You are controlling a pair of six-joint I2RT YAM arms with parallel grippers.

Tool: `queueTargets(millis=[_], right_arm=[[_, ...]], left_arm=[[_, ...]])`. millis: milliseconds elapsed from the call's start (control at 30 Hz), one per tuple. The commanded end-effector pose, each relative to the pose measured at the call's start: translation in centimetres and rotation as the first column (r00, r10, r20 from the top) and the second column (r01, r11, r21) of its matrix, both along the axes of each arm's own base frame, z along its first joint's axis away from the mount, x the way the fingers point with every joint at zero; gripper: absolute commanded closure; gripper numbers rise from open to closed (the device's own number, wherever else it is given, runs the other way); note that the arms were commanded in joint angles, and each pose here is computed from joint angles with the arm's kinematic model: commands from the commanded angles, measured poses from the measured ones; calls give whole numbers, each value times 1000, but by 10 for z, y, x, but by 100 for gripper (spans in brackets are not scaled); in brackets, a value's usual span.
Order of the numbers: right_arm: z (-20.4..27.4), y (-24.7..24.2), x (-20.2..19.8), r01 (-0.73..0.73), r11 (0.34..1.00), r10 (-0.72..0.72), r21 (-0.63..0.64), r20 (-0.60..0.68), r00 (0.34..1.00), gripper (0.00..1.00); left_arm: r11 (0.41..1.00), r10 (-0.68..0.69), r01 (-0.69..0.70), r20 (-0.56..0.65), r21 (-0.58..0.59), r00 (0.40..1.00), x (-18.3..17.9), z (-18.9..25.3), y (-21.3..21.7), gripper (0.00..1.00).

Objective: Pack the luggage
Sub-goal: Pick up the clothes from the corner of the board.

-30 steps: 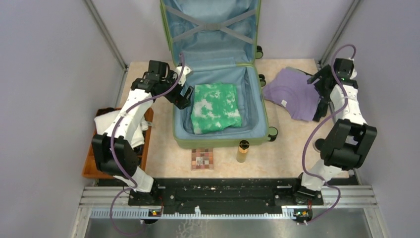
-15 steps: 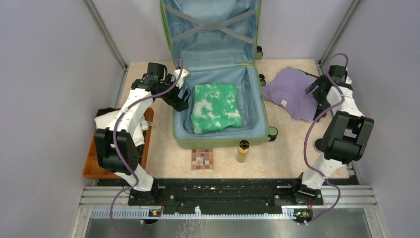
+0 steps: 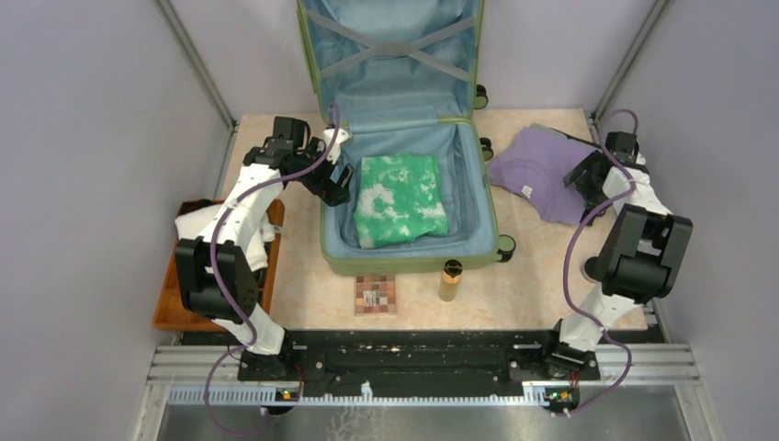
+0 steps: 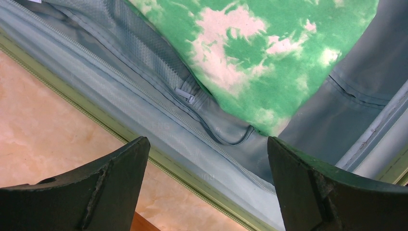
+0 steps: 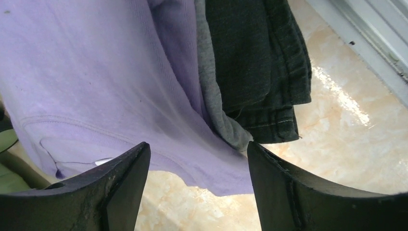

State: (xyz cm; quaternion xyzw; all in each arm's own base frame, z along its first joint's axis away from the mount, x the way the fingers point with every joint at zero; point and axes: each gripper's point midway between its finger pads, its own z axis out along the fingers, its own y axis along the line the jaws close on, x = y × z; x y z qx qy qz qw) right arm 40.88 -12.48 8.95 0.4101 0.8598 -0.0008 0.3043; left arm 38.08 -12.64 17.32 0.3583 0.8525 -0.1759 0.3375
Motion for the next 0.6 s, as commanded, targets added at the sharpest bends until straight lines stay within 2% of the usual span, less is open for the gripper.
queueTargets(millis=[0, 233, 467, 567], right_arm=[[7, 9, -1, -17, 999, 15, 40, 45, 999, 27], [4, 20, -8, -28, 998, 26, 65, 41, 999, 26], [22, 26, 13, -81, 993, 71, 87, 111, 991, 30], [30, 27, 23, -104, 990, 92, 91, 133, 987, 37]], left_arm=[[1000, -17, 18, 35, -18, 999, 2, 8, -3, 1], [1000, -21, 22, 45, -22, 999, 1, 13, -3, 2], [1000, -16, 17, 49, -19, 999, 0, 15, -2, 1], [1000, -12, 13, 53, -16, 999, 0, 15, -1, 2]])
